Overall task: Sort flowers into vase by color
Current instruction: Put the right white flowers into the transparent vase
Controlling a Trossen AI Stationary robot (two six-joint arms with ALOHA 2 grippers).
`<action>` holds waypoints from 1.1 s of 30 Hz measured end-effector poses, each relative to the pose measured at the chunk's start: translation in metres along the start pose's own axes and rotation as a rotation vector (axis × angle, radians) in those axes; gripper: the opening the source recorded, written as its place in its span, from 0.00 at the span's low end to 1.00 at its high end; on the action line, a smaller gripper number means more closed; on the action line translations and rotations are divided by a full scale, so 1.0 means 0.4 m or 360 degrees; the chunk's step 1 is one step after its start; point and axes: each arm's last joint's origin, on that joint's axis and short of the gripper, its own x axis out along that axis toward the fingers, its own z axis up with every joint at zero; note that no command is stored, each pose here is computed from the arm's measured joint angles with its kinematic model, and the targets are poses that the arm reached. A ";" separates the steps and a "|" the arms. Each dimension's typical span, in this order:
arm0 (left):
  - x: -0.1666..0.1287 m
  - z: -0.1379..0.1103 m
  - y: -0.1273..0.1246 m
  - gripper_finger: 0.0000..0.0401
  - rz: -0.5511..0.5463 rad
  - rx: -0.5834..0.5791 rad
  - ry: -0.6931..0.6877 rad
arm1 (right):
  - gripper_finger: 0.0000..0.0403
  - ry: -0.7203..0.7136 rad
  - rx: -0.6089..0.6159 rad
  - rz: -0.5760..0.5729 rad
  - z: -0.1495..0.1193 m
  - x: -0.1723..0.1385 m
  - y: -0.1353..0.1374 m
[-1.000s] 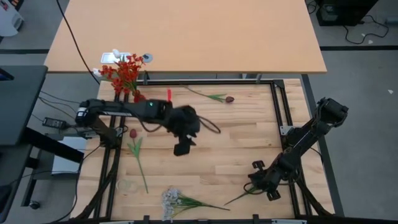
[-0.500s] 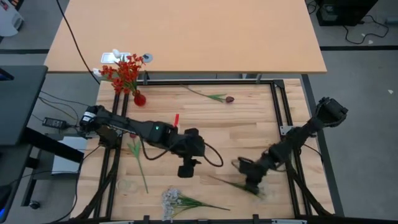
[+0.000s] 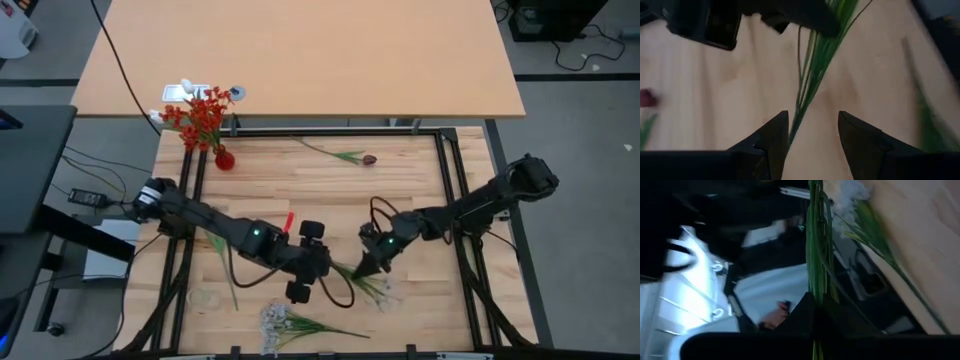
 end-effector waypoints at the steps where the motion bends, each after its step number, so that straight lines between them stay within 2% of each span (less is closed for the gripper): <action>1: 0.006 -0.001 -0.003 0.44 0.0036 0.0016 0.0007 | 0.06 -0.0011 0.0010 0.0013 0.005 -0.002 0.003; 4: 0.021 0.008 -0.003 0.44 0.0118 0.0017 -0.0044 | 0.06 -0.0038 0.0057 0.0032 0.013 -0.005 0.006; 9: 0.066 0.013 -0.014 0.44 0.0128 0.0123 -0.0064 | 0.07 -0.0085 0.0099 0.0181 0.013 -0.007 0.028; 13: 0.074 0.013 -0.014 0.42 0.0178 0.0159 -0.0061 | 0.07 -0.0089 0.0105 0.0208 0.012 -0.007 0.032; 15: 0.074 0.012 -0.014 0.38 0.0186 0.0159 -0.0057 | 0.06 -0.0104 0.0104 0.0211 0.013 -0.007 0.032; 18: 0.070 0.012 -0.006 0.25 0.0189 0.0154 -0.0051 | 0.07 -0.0152 0.0071 0.0221 0.015 -0.007 0.032; 21: 0.066 0.007 0.010 0.07 0.0170 0.0152 -0.0020 | 0.09 -0.0219 -0.0023 0.0216 0.018 -0.008 0.031; 22: 0.065 0.004 0.014 0.04 0.0162 0.0151 0.0001 | 0.11 -0.0240 -0.0066 0.0204 0.019 -0.008 0.029; 26: 0.057 -0.010 0.037 0.04 0.0160 0.0122 0.0094 | 0.17 -0.0387 -0.0461 0.0077 0.039 -0.014 0.019; 29: 0.038 -0.018 0.049 0.02 0.0176 0.0071 0.0136 | 0.21 -0.0603 -0.0622 -0.0069 0.049 -0.020 0.007; 33: 0.012 -0.029 0.052 0.02 0.0184 0.0035 0.0196 | 0.26 -0.0803 -0.0771 -0.0126 0.048 -0.028 0.013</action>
